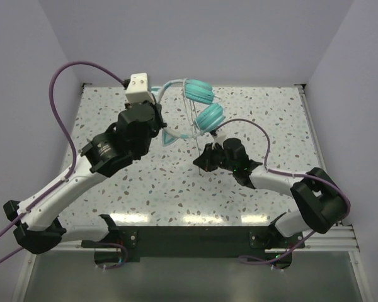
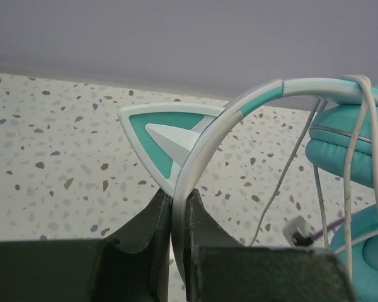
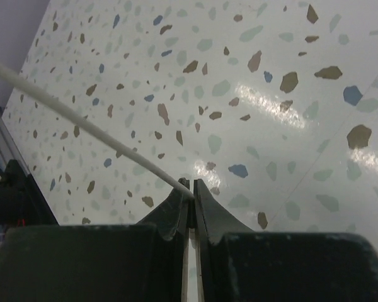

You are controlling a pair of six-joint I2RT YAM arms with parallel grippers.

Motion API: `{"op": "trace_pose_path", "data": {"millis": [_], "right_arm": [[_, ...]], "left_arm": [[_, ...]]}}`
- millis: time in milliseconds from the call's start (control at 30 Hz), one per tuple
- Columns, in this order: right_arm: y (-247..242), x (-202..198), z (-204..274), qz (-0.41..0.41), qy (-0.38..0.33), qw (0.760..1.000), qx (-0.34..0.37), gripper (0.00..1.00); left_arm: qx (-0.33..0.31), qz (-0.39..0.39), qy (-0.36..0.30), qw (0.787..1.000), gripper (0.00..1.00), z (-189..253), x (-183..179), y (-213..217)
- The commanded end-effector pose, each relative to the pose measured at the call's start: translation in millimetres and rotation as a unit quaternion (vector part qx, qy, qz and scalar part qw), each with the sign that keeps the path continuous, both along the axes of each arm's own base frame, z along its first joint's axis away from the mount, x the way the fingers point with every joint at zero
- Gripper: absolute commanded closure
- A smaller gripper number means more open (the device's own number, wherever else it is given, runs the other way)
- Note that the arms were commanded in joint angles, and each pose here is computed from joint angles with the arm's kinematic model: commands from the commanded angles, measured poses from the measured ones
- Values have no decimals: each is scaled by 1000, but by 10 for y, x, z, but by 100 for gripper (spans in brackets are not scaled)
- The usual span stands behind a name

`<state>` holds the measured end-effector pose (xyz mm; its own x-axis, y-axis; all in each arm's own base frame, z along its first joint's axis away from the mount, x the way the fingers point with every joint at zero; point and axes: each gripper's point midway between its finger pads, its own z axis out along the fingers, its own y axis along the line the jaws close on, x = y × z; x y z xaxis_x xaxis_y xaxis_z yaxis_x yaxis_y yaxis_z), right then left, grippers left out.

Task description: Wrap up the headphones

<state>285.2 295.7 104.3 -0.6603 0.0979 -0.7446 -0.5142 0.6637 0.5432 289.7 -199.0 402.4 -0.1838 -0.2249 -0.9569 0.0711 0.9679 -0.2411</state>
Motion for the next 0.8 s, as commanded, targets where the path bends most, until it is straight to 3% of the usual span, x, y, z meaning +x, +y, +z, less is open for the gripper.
{"op": "trace_pose_path", "data": {"millis": [0,333,667,767], "right_arm": [[-244,-131,-100,-36,5,999,-40,100],[-374,-657,80,19,3,996,-88,100],[-169,-1087,403,109,-35,977,-180,100],[-282,-1035,528,85,-53,971,-218,100]], "left_arm": [[-66,75,-28,995,100,209,389,282],[-25,128,36,991,100,-509,1181,687],[34,134,113,984,100,-1319,1515,573],[49,125,142,981,100,-1674,1497,539]]}}
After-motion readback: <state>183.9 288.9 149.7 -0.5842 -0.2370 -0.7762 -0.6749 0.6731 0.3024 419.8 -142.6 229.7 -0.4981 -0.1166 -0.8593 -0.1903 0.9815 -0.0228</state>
